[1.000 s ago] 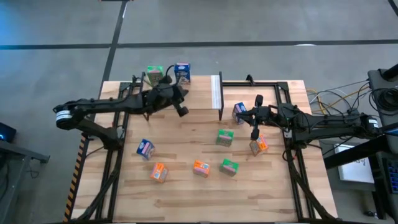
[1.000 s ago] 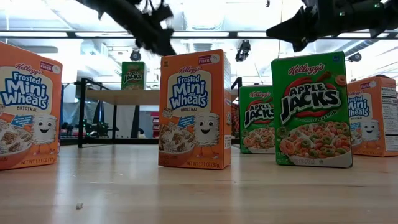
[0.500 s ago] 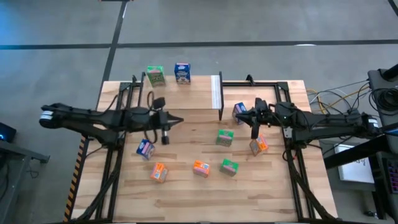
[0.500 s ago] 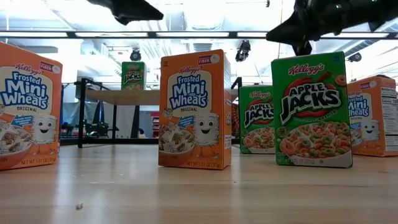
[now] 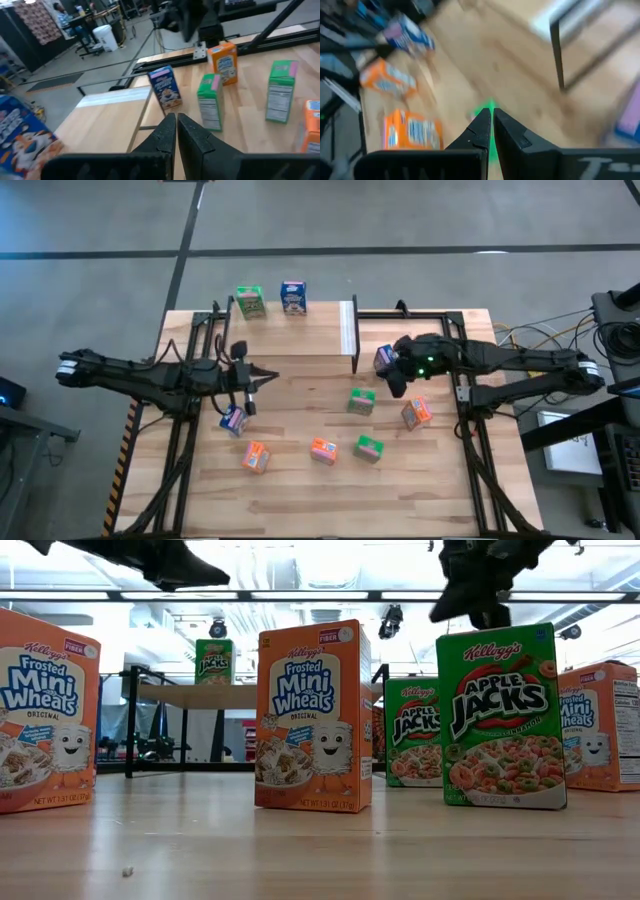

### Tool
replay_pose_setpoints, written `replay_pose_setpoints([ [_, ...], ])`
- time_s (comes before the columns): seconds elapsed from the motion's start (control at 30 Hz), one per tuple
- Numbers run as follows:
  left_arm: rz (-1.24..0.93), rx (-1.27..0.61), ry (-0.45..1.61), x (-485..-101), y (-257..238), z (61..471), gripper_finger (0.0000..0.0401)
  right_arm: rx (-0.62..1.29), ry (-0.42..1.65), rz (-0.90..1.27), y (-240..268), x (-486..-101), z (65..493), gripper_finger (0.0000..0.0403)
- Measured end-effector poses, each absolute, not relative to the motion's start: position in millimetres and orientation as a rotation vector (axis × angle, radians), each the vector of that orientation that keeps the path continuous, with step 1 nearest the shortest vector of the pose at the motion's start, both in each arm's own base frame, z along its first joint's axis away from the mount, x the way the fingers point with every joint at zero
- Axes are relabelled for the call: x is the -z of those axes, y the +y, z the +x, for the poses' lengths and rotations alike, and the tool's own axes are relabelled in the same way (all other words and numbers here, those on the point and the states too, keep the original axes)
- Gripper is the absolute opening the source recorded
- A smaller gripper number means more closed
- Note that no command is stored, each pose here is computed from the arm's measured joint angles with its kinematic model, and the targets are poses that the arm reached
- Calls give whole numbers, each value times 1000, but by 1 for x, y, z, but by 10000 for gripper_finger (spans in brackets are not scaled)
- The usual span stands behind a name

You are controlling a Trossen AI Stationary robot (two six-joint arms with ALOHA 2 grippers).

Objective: Stack cereal on shelf
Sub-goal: Put the right orange cereal box on the shelf

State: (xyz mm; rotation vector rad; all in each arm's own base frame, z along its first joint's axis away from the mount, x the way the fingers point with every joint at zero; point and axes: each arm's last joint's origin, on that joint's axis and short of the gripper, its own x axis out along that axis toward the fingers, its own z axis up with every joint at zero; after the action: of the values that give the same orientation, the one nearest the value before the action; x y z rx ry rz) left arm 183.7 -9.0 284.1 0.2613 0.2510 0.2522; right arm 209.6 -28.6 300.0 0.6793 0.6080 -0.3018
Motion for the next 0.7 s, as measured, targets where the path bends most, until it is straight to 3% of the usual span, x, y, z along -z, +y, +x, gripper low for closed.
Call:
replay_pose_setpoints([
  [0.4, 270, -330, 258, -286, -6, 173, 0, 629, 1236, 893, -25, -319, 194, 12],
  [0.7, 249, -403, 277, -287, -3, 163, 0, 701, 1338, 1026, -17, -312, 178, 13],
])
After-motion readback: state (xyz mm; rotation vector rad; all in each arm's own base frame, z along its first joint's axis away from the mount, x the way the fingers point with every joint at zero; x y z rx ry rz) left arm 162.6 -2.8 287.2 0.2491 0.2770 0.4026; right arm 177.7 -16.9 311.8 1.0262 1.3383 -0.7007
